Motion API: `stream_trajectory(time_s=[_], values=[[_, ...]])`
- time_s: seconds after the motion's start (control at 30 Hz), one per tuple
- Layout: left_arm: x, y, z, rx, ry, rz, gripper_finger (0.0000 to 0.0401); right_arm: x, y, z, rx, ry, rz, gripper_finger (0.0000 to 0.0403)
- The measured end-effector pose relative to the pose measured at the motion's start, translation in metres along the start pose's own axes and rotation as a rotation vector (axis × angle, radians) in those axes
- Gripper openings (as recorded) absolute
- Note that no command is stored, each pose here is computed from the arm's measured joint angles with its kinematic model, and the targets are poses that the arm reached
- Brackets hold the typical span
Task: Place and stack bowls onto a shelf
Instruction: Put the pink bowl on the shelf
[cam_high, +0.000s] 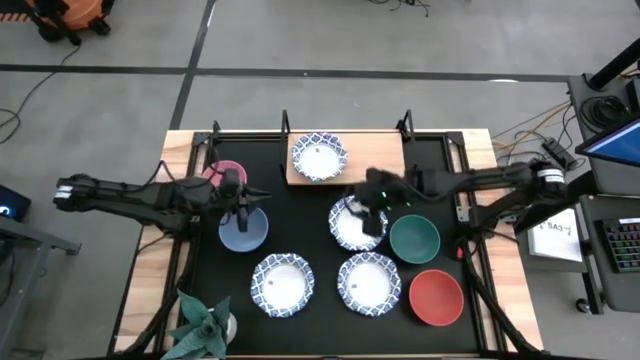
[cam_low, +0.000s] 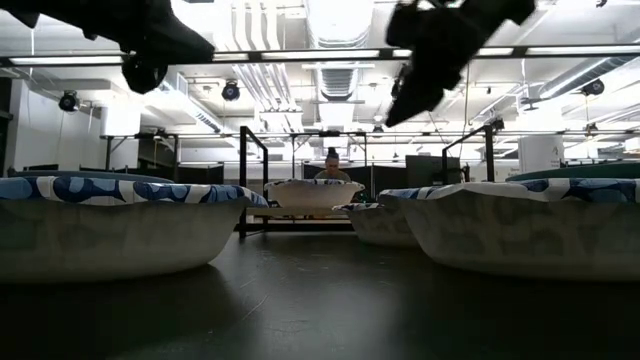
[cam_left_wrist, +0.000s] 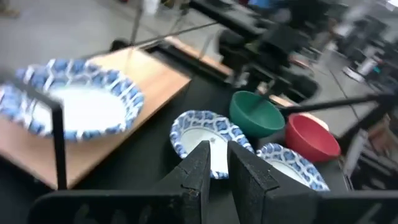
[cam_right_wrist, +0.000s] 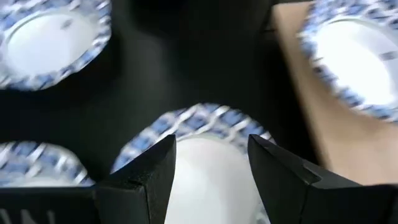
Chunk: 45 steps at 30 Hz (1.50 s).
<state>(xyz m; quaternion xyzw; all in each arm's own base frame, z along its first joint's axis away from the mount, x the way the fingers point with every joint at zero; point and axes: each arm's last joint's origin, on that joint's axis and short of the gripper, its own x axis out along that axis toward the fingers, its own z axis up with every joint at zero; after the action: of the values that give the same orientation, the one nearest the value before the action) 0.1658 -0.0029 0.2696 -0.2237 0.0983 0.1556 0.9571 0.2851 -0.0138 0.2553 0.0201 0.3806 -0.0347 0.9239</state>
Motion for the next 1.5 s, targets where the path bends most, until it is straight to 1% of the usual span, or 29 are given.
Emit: stream_trajectory(time_s=[0.1,0.17,0.3,0.4,0.5,0.7,0.77,0.83,0.97,1.13,1.27,1.5], values=[[0.005,0.002,-0.003,-0.102,0.058,0.094,0.0037,-0.002,0.007,-0.014,-0.016,-0.035,0.018,0.0189],[0.006,0.004,-0.005,-0.165,0.123,0.173,0.0037,-0.004,0.007,-0.022,-0.017,-0.051,0.021,0.0189],[0.007,0.008,-0.01,-0.28,0.291,0.387,0.0037,-0.009,0.006,-0.03,-0.016,-0.088,0.021,0.0189],[0.009,0.008,-0.012,-0.309,0.397,0.536,0.0037,-0.016,0.006,-0.03,-0.03,-0.114,0.017,0.0189],[0.012,0.006,-0.01,-0.271,0.483,0.636,0.0037,-0.021,0.006,-0.028,-0.041,-0.141,0.017,0.0189],[0.025,0.0,0.004,-0.19,0.553,0.741,0.004,-0.028,0.006,-0.027,-0.048,-0.164,0.019,0.0189],[0.029,0.001,0.007,-0.156,0.593,0.781,0.0047,-0.032,0.006,-0.027,-0.048,-0.163,0.022,0.0189],[0.032,0.004,0.008,-0.149,0.629,0.808,0.0058,-0.034,0.006,-0.028,-0.05,-0.162,0.023,0.0189],[0.039,0.015,0.009,-0.133,0.687,0.837,0.0091,-0.038,0.005,-0.033,-0.068,-0.153,0.02,0.0189],[0.045,0.036,0.01,-0.118,0.73,0.907,0.0127,-0.047,0.005,-0.033,-0.073,-0.171,0.02,0.0189],[0.048,0.052,0.007,-0.105,0.759,0.94,0.0134,-0.054,0.005,-0.036,-0.061,-0.161,0.021,0.0189],[0.05,0.069,-0.008,-0.13,0.778,0.932,0.0135,-0.055,0.004,-0.042,-0.037,-0.132,0.022,0.0189]])
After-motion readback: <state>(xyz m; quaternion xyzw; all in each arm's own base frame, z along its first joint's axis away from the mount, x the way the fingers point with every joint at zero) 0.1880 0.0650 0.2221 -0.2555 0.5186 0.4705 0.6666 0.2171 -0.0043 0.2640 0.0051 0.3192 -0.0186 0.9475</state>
